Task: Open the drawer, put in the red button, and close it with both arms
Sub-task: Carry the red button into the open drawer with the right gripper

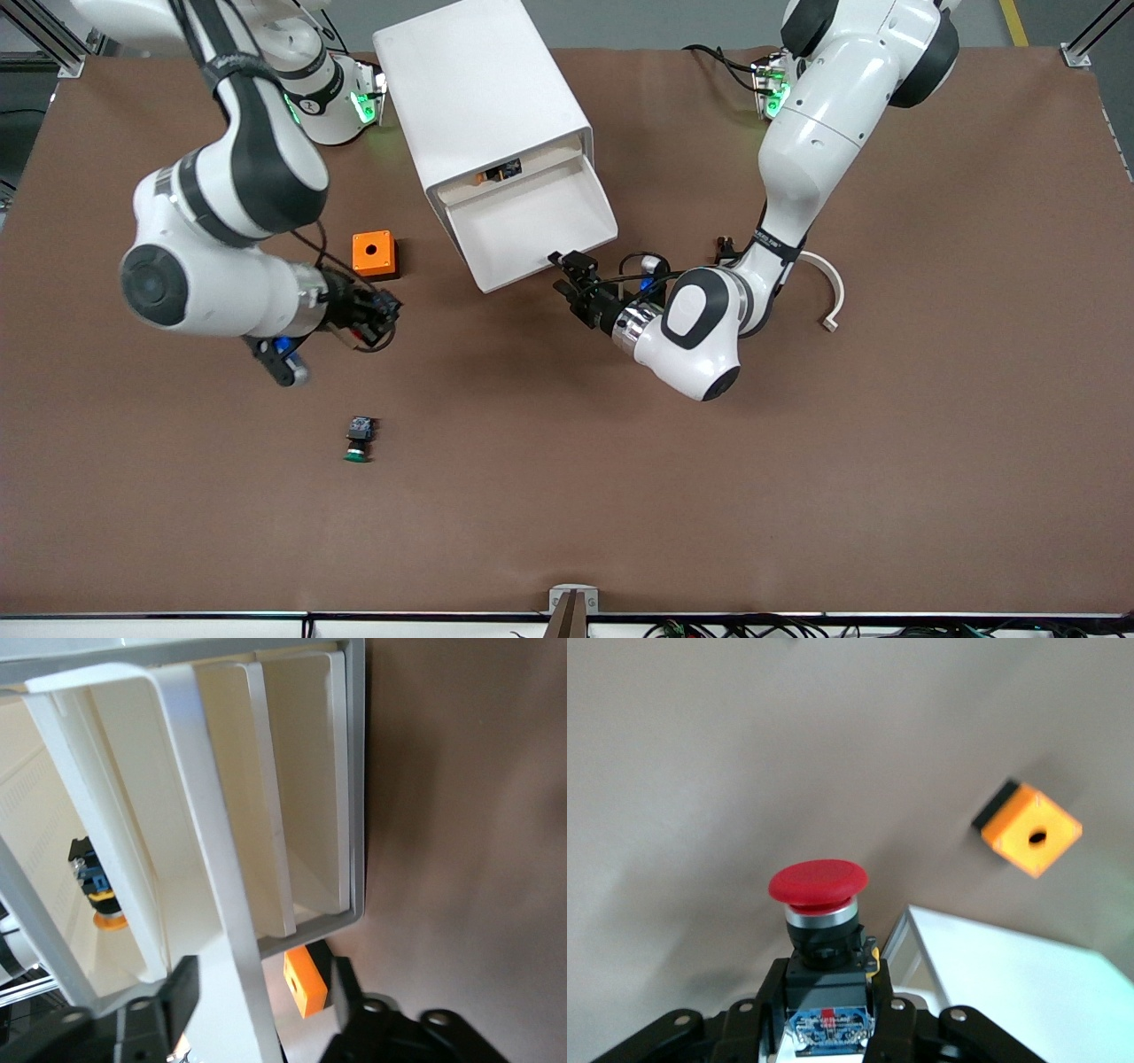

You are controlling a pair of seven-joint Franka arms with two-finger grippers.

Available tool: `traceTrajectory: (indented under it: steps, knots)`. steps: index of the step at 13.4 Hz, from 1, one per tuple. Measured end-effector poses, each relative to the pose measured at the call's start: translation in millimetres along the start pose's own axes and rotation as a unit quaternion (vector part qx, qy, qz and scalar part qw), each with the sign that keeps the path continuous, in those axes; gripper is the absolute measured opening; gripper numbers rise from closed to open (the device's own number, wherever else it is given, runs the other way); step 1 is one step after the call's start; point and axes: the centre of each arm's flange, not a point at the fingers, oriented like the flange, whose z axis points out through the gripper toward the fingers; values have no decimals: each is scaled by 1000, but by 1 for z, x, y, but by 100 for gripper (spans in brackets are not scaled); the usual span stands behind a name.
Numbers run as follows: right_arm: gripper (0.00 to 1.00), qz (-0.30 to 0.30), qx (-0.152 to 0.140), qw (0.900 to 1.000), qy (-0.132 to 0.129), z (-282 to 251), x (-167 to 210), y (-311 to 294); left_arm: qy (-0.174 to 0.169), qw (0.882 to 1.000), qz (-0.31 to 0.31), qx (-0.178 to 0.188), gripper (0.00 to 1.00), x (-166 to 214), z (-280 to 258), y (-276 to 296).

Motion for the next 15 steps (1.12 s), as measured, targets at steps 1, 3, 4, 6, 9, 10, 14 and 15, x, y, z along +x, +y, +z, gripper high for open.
traceTrajectory:
  steps: [1, 3, 4, 6, 9, 10, 14, 15]
  knots:
    - [41, 13, 0, 1000, 2, 8, -21, -2, -1, 1000, 5, -8, 87, -3, -7, -2]
    - [41, 42, 8, 999, 13, 37, -62, -8, 14, 999, 17, -45, 100, -3, -27, -5]
    - [41, 56, 13, 998, 19, 55, -84, -12, 21, 997, 29, -65, 100, -6, -40, -8]
    - [41, 81, 27, 996, 30, 92, -130, -21, 20, 992, 67, -106, 100, -10, -77, -15]
    - [41, 116, 50, 991, 38, 134, -178, -24, 31, 970, 166, -173, 100, -8, -141, -32]
    - [41, 123, 57, 990, 40, 145, -189, -23, 50, 959, 201, -195, 100, -7, -156, -44]
    - [41, 140, 62, 987, 44, 164, -213, -21, 143, 906, 320, -238, 99, -10, -168, -76]
    - [41, 140, 62, 987, 50, 168, -215, -20, 168, 888, 356, -238, 100, -11, -164, -78]
